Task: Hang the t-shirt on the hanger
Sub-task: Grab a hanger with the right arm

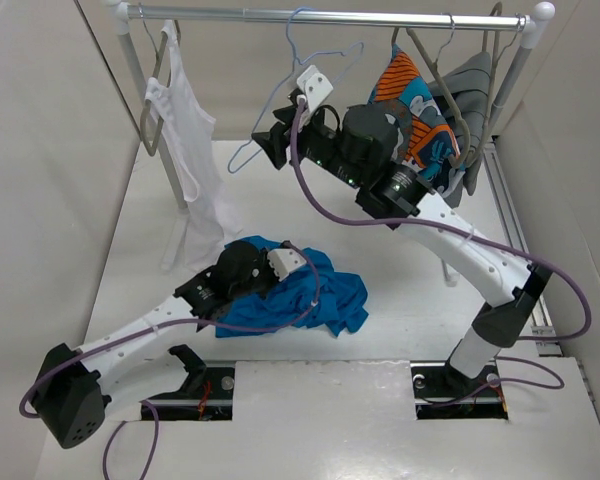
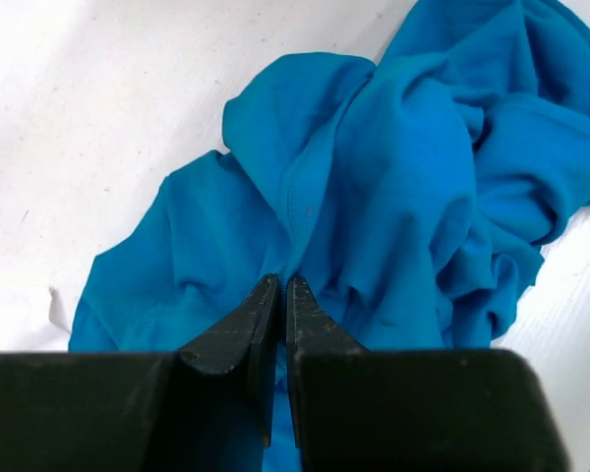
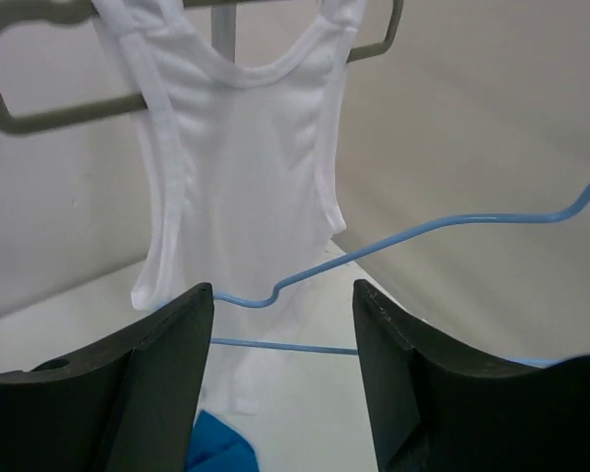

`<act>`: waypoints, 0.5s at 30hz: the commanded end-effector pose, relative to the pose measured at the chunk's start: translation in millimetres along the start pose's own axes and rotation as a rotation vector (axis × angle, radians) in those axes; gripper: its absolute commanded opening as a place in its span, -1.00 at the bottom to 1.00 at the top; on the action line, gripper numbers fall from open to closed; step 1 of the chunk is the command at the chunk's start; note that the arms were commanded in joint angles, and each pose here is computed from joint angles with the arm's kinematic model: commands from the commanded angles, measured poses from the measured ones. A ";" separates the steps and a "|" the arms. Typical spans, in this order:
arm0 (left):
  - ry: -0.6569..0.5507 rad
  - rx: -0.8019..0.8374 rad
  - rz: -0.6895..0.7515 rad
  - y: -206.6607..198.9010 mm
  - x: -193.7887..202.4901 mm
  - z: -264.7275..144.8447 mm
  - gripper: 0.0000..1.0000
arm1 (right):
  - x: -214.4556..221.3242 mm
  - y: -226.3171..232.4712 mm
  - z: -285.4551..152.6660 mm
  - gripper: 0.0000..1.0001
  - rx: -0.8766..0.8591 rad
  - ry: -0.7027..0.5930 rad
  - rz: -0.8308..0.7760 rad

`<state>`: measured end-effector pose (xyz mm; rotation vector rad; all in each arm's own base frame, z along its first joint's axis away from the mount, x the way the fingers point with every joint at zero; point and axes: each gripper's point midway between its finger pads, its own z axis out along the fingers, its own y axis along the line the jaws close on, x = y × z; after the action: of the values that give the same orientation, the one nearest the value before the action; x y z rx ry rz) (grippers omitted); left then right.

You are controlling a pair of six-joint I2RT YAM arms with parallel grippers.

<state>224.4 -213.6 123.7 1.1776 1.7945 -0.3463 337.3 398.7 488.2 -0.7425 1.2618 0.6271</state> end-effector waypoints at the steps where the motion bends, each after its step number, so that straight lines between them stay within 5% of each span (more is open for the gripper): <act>1: -0.039 -0.037 -0.005 2.2 -4.9 -3.7 -1.00 | -68.1 -18.6 -22.5 0.27 0.185 -0.193 0.130; 15: -0.095 -0.067 0.000 7.6 -16.7 -9.9 -1.00 | -25.0 -39.5 4.5 0.27 0.384 -0.192 0.299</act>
<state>224.7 -209.2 131.8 1.1369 1.7547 -0.3228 359.0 385.5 490.3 -0.3044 1.3373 0.6291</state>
